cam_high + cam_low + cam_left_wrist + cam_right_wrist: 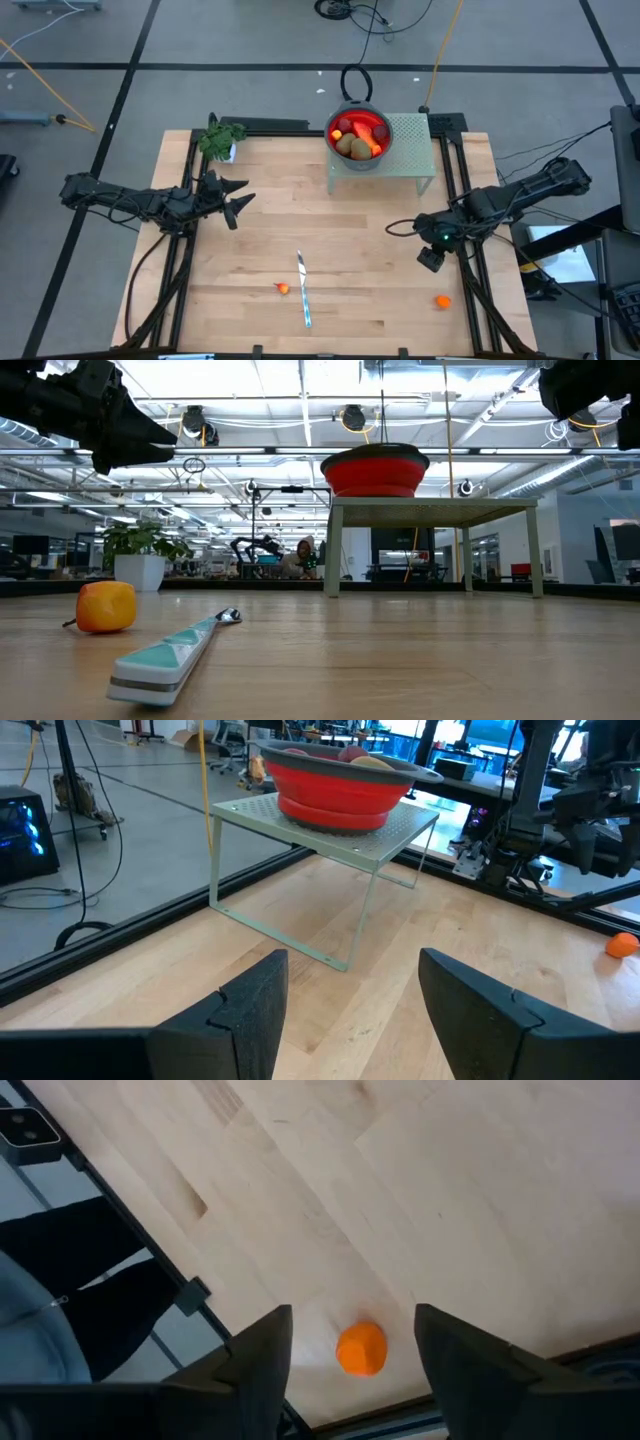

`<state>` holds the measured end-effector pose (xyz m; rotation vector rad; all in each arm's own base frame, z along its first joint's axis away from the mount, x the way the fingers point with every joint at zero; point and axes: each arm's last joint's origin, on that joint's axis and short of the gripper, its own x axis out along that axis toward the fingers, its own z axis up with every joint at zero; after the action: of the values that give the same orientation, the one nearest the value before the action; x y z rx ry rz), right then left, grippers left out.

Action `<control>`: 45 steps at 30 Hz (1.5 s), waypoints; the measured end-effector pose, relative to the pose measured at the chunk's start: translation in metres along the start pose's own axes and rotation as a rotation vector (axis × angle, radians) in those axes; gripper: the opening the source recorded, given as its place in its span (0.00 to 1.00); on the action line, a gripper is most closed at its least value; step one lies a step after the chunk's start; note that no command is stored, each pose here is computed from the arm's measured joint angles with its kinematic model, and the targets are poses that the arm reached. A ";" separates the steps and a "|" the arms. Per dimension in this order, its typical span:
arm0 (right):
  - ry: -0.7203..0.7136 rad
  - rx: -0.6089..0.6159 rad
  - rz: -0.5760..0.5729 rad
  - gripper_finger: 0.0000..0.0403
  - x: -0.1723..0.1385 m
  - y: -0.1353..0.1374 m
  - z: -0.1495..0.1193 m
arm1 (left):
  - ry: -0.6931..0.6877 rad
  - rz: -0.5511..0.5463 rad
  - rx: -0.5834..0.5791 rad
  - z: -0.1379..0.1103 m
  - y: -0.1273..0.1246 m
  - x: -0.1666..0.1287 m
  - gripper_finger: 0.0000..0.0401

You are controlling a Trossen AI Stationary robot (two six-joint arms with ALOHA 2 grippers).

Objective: Pick & Place Fruit
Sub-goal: Put the tangerine into the red strainer bowl on the shelf

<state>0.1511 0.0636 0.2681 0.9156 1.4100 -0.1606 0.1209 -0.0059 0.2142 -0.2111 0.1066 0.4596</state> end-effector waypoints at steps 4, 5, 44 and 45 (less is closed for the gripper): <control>-0.006 0.004 -0.002 0.52 0.000 0.000 0.000 | 0.000 0.000 0.000 0.000 0.000 0.000 0.56; -0.005 0.004 -0.002 0.52 0.000 0.000 0.000 | 0.000 0.000 0.000 0.000 0.000 0.000 0.56; -0.005 0.134 -0.262 0.52 0.082 0.046 -0.102 | -0.001 0.000 -0.012 0.000 0.000 0.000 0.56; 0.009 0.132 -0.279 0.52 0.085 0.046 -0.104 | -0.001 0.000 -0.018 0.000 0.000 0.000 0.56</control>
<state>0.1167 0.1942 0.2247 0.8239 1.5453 -0.4649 0.1209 -0.0059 0.2143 -0.2291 0.1018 0.4606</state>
